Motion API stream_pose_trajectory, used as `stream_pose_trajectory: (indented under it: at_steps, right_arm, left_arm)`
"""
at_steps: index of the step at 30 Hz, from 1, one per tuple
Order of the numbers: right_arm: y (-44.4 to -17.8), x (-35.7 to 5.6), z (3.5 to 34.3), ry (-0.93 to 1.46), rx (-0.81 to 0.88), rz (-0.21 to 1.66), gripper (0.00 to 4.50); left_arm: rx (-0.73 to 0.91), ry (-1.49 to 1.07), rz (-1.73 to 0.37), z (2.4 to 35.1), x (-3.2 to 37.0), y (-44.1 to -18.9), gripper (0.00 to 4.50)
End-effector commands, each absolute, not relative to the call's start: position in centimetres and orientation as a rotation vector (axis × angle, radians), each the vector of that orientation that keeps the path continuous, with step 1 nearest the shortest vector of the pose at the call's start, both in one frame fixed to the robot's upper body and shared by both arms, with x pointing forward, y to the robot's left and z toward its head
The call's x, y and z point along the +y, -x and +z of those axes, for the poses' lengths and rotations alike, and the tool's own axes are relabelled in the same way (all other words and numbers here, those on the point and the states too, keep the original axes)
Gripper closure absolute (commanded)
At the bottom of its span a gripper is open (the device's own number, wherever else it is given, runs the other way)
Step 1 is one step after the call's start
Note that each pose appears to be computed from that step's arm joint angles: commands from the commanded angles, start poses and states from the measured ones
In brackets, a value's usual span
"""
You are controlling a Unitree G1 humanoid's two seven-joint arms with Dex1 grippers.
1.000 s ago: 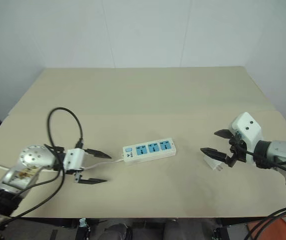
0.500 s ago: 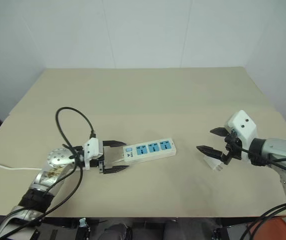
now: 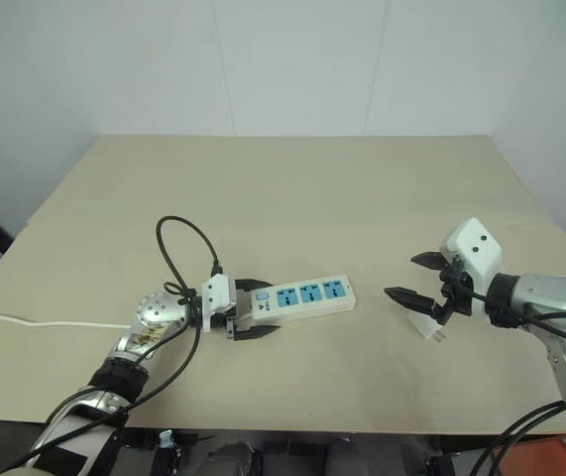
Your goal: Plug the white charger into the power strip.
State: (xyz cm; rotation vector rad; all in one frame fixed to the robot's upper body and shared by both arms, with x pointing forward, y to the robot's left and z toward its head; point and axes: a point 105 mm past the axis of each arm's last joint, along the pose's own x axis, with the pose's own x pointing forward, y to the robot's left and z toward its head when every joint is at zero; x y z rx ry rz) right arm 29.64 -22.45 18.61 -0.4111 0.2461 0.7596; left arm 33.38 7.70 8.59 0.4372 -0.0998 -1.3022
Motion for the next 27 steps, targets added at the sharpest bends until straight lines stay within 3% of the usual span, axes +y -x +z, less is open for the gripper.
stream_pose_trajectory:
  at_steps: [1, 3, 16, 21, 27]
  right_arm:
    - [-29.6, -21.6, 19.6, 0.425, 0.2, 0.779, 0.0]
    - [-29.6, -21.4, 19.4, 0.419, 0.202, 0.787, 0.0]
    - [-29.8, -22.7, 19.5, 0.442, 0.278, 0.794, 0.0]
    - [-30.9, -23.3, 19.4, 0.435, 0.435, 0.673, 0.0]
    - [-32.6, -24.3, 19.4, 0.292, 0.789, 0.416, 0.0]
  left_arm:
    - [-0.13, -0.373, -1.319, 8.5, 6.8, -33.2, 0.56]
    - [-0.134, -0.363, -1.333, 8.3, 6.6, -32.9, 1.15]
    - [-0.13, -0.436, -1.491, 8.2, 7.7, -30.0, 1.16]
    - [-0.103, -0.446, -1.507, 7.6, 7.8, -29.7, 1.16]
    - [-0.044, -0.433, -1.538, 6.6, 7.7, -29.3, 1.16]
